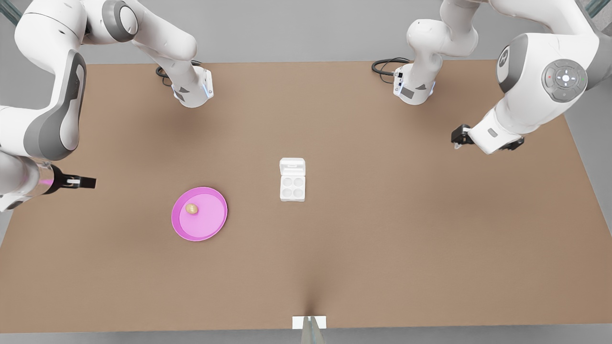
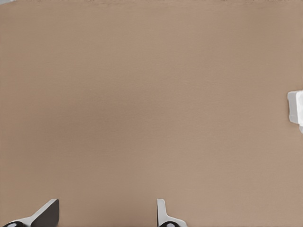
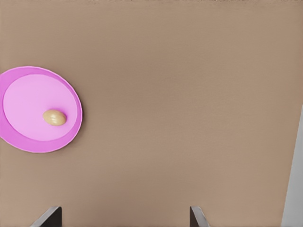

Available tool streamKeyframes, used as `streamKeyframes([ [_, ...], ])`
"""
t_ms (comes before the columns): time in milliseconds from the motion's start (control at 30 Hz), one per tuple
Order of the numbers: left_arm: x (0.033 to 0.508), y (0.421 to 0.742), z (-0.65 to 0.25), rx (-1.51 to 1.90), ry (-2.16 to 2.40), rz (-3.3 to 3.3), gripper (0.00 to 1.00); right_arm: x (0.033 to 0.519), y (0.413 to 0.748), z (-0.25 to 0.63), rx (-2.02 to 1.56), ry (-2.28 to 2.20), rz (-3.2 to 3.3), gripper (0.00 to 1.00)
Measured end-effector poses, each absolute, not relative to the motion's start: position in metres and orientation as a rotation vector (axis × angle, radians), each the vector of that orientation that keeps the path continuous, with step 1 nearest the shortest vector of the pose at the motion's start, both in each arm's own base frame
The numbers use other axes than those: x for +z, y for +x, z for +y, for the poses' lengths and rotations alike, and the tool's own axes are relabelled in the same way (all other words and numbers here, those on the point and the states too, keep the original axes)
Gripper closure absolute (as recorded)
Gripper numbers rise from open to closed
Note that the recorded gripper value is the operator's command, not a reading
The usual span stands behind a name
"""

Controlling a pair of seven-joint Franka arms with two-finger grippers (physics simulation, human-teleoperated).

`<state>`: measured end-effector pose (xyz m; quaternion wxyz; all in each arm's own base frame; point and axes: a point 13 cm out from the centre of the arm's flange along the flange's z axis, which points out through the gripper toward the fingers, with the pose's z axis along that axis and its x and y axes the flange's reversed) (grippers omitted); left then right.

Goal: Pack egg into the box and close the box lid

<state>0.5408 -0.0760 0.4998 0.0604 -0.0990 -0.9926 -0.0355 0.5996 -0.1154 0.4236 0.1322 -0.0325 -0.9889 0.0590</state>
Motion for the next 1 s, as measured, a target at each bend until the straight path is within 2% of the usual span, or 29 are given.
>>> streamKeyframes([
  [133, 0.501, 0.545, -0.070, -0.106, -0.285, -3.021, 0.00, 0.423, 0.604, -0.099, 0.150, -0.060, -2.882, 0.00],
  [267, 0.499, 0.549, -0.067, -0.106, -0.279, -3.025, 0.00, 0.369, 0.614, 0.026, 0.135, 0.227, -2.799, 0.00],
  [333, 0.497, 0.550, -0.069, -0.107, -0.283, -3.024, 0.00, 0.299, 0.606, 0.039, 0.113, 0.253, -2.702, 0.00],
  [400, 0.496, 0.551, -0.070, -0.107, -0.287, -3.026, 0.00, 0.218, 0.576, 0.015, 0.072, 0.201, -2.610, 0.00],
  [467, 0.496, 0.551, -0.070, -0.108, -0.288, -3.026, 0.00, 0.164, 0.553, -0.002, 0.032, 0.161, -2.597, 0.00],
  [533, 0.494, 0.552, -0.070, -0.108, -0.288, -3.025, 0.00, 0.129, 0.546, -0.009, -0.001, 0.143, -2.640, 0.00],
  [767, 0.492, 0.553, -0.070, -0.109, -0.287, -3.022, 0.00, 0.128, 0.595, 0.006, -0.107, 0.165, -2.891, 0.00],
  [1000, 0.489, 0.554, -0.070, -0.110, -0.287, -3.017, 0.00, 0.110, 0.591, 0.003, -0.110, 0.186, -3.019, 0.00],
])
